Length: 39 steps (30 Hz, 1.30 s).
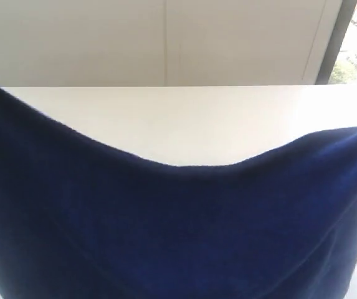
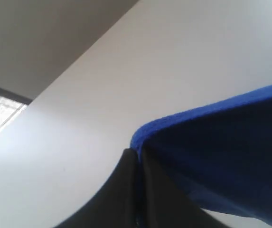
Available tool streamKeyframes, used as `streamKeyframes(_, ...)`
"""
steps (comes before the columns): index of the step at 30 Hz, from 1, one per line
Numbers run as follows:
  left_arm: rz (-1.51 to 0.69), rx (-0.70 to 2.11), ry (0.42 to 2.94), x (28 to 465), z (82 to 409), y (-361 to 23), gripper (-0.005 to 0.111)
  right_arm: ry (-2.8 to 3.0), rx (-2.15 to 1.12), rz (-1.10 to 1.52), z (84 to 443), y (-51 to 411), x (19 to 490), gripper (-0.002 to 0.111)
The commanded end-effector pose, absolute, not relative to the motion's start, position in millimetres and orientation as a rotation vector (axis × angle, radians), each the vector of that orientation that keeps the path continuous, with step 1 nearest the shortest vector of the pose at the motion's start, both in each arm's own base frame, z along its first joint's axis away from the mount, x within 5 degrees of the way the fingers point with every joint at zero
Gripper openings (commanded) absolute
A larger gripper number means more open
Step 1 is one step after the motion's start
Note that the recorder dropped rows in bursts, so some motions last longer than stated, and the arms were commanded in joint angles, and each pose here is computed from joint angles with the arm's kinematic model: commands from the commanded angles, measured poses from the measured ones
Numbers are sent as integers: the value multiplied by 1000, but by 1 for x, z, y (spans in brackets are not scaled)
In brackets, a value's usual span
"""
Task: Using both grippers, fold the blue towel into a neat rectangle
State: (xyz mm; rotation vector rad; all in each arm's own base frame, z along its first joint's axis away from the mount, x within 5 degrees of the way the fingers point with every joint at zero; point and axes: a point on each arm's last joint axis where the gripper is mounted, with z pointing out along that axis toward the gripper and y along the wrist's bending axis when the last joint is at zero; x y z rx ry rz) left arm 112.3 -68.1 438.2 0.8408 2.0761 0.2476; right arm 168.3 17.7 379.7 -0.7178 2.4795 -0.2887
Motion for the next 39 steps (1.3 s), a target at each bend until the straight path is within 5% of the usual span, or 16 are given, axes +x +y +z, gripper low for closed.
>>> streamKeyframes(1,512,819,2227,129,396,-75,0,2490,-715,-279,365,25,203,0)
streamKeyframes(16,931,687,2001,198,289,-117,0,2541,-830,-317,281,42,302,0)
streamKeyframes(24,856,725,2085,249,238,-105,0,2422,-813,-319,246,51,342,0)
streamKeyframes(28,831,787,2094,276,214,-92,1,2365,-849,-325,227,55,358,14)
streamKeyframes(30,872,822,2080,286,206,-84,8,2343,-853,-334,218,56,364,26)
streamKeyframes(35,922,590,2098,309,204,-60,45,2349,-782,-382,197,54,377,58)
streamKeyframes(39,965,503,2076,313,213,-55,70,2325,-796,-451,196,51,380,63)
